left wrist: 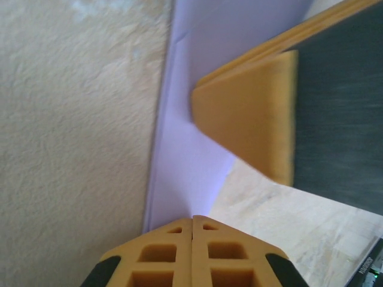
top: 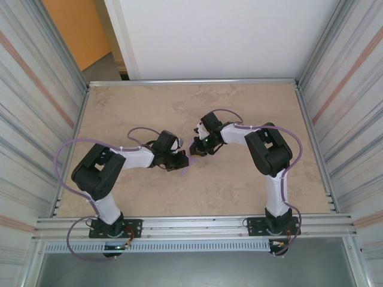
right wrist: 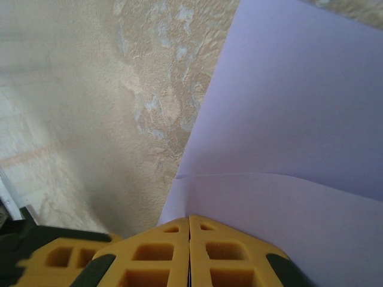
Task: Fold a paper plane with a square sheet of paper (pick it up from the middle)
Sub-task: Fold the wing for the fifth time at the center of the table.
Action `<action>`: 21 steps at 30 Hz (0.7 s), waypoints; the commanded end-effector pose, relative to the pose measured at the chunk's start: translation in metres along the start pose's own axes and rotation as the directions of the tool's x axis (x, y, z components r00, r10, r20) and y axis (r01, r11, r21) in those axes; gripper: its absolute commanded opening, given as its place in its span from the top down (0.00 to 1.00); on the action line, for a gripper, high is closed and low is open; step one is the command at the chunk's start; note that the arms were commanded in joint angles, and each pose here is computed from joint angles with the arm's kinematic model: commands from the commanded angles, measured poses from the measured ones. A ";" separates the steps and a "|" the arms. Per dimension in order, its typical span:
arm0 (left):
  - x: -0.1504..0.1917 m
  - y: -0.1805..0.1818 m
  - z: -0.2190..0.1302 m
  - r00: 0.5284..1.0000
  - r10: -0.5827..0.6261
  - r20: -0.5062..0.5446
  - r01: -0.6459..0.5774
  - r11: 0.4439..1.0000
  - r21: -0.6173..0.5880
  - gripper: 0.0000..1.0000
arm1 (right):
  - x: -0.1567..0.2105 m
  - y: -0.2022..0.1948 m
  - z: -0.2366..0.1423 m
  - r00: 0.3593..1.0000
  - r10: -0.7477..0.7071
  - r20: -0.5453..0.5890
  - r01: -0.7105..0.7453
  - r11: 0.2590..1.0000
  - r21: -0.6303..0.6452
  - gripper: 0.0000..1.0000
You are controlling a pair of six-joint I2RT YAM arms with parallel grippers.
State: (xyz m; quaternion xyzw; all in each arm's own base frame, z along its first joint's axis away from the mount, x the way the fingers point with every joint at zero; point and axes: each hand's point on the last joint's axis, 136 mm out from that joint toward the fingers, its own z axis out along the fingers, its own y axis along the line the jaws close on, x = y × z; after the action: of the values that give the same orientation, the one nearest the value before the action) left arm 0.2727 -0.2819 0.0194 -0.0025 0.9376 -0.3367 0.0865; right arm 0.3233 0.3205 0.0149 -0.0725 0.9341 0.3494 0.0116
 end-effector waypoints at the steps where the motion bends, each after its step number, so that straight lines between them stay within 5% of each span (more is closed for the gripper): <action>1: 0.011 0.012 0.006 0.998 -0.039 -0.038 0.038 0.998 -0.043 0.97 | 0.002 -0.011 -0.009 0.999 0.033 0.000 -0.033 0.997 0.073 0.91; 8: 0.024 0.029 0.010 0.995 -0.069 -0.070 0.062 0.994 -0.094 0.98 | -0.012 0.014 -0.042 0.992 -0.049 0.115 0.037 0.994 0.101 0.85; 21: 0.029 0.038 0.013 0.992 -0.094 -0.083 0.083 0.988 -0.127 0.99 | 0.006 0.007 -0.003 0.992 -0.011 0.127 -0.010 0.987 0.159 0.85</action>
State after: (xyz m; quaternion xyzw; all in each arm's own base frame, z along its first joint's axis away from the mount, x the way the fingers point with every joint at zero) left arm 0.2730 -0.2822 0.0180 -0.0097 0.9378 -0.3368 0.0830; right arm 0.3157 0.3235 0.0355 -0.0738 0.9523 0.2855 0.0788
